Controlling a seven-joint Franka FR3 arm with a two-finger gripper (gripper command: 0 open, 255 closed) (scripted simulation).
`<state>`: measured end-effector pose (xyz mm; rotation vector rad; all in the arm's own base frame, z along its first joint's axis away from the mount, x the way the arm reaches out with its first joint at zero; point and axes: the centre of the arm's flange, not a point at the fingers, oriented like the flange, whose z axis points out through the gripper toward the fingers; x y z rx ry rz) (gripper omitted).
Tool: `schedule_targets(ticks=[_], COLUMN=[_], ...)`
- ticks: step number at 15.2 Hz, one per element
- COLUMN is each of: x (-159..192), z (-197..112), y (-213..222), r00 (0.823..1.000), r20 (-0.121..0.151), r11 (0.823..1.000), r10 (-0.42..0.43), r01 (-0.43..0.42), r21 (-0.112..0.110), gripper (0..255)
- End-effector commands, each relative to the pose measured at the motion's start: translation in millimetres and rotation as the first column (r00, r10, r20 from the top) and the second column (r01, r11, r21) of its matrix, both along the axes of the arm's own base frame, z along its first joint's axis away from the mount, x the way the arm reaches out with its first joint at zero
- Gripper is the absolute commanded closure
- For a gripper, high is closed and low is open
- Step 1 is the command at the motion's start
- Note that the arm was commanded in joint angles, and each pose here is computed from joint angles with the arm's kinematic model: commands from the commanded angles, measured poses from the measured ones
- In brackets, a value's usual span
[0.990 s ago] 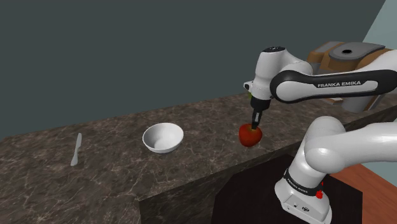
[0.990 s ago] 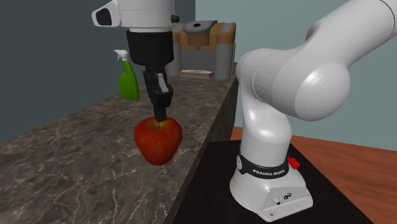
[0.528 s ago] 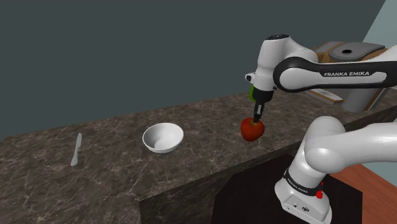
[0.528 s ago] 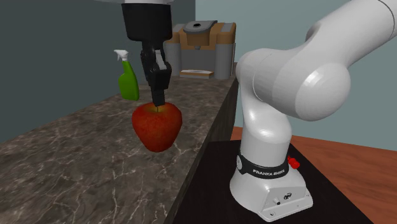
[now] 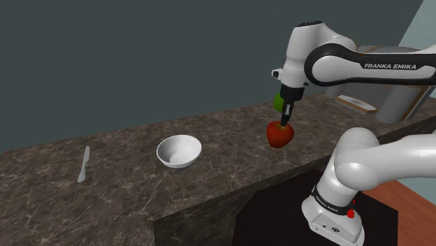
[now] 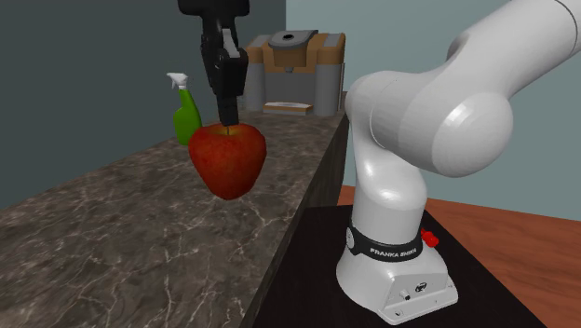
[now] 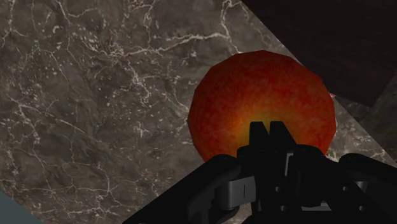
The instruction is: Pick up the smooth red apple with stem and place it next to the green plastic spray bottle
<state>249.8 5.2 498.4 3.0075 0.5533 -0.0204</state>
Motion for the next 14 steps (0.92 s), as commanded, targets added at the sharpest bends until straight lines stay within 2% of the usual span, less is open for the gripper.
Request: schedule_targets(ticks=[1,14], x=[0,0], z=[10,79], y=[0,0], r00=[1.0,1.0], r20=[0.0,0.0], r11=[1.0,1.0], r10=[0.0,0.0], r01=[0.0,0.0], r21=[0.0,0.0], gripper=[255,255])
